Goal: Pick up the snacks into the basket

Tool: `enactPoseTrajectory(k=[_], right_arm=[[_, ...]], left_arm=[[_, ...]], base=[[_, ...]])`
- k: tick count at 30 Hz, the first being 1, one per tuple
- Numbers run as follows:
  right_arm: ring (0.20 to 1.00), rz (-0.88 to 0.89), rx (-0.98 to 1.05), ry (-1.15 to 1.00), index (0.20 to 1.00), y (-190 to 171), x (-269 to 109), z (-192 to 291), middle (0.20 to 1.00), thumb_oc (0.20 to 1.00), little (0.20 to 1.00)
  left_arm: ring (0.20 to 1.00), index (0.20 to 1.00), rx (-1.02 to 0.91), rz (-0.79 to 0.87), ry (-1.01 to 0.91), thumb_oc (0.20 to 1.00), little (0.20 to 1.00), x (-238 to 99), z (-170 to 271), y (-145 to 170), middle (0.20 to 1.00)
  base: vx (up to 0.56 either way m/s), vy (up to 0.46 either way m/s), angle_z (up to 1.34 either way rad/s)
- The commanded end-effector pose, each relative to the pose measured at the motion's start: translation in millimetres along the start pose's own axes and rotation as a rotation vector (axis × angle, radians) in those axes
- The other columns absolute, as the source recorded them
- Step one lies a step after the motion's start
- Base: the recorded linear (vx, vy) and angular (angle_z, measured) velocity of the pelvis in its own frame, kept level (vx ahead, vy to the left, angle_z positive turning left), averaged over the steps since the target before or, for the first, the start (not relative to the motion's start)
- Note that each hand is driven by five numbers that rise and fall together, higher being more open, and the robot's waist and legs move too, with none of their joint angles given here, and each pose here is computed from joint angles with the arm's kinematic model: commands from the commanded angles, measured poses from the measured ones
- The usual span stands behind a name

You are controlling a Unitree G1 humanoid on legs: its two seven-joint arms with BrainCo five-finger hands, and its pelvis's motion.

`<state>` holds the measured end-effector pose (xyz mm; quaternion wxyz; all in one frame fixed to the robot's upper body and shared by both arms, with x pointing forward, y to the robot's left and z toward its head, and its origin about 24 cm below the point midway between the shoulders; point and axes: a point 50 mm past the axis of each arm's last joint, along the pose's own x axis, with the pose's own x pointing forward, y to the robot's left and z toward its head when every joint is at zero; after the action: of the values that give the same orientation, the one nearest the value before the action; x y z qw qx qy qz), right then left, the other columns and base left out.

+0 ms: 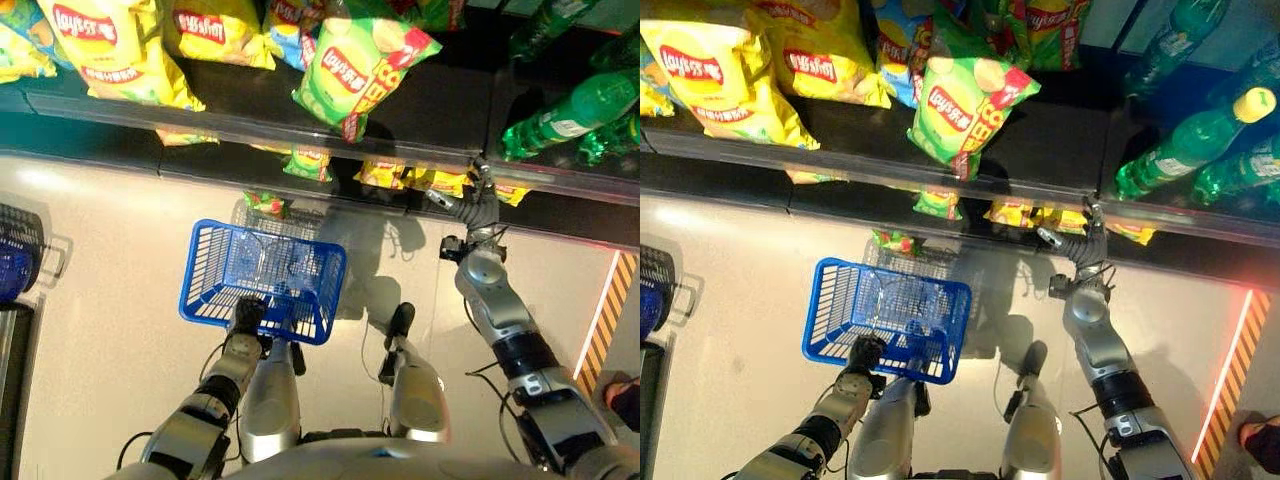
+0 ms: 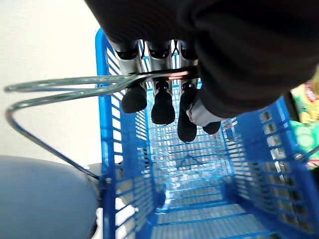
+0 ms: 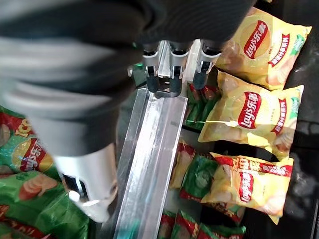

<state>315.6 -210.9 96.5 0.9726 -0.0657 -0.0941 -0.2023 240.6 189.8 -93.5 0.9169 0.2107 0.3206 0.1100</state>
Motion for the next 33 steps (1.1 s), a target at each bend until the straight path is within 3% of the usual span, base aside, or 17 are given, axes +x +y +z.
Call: enactPoseTrajectory(k=[1, 25, 33], right_arm=[[1.000, -0.072, 0.091, -0.150, 1.000, -11.7, 5.8, 33.6, 1.000, 1.000, 1.000], [1.000, 0.002, 0.140, 0.055, 1.000, -24.3, -56.1, -20.6, 1.000, 1.000, 1.000], [1.000, 0.004, 0.146, -0.033, 1.000, -36.9, -66.9, -3.3, 1.000, 1.000, 1.000]], left_arm=[[0.200, 0.200, 0.041, 0.011, 0.137, 0.200, 0.200, -10.7, -39.8, 0.3, 0.200], [0.200, 0.200, 0.064, 0.040, 0.182, 0.200, 0.200, -10.3, -50.7, 11.0, 0.200], [0.200, 0.200, 0.055, 0.073, 0.213, 0.200, 0.200, -10.1, -56.7, 17.8, 0.200]], base=[[0.04, 0.018, 0.06], [-0.02, -0.003, -0.03], [-0.03, -0.001, -0.15]])
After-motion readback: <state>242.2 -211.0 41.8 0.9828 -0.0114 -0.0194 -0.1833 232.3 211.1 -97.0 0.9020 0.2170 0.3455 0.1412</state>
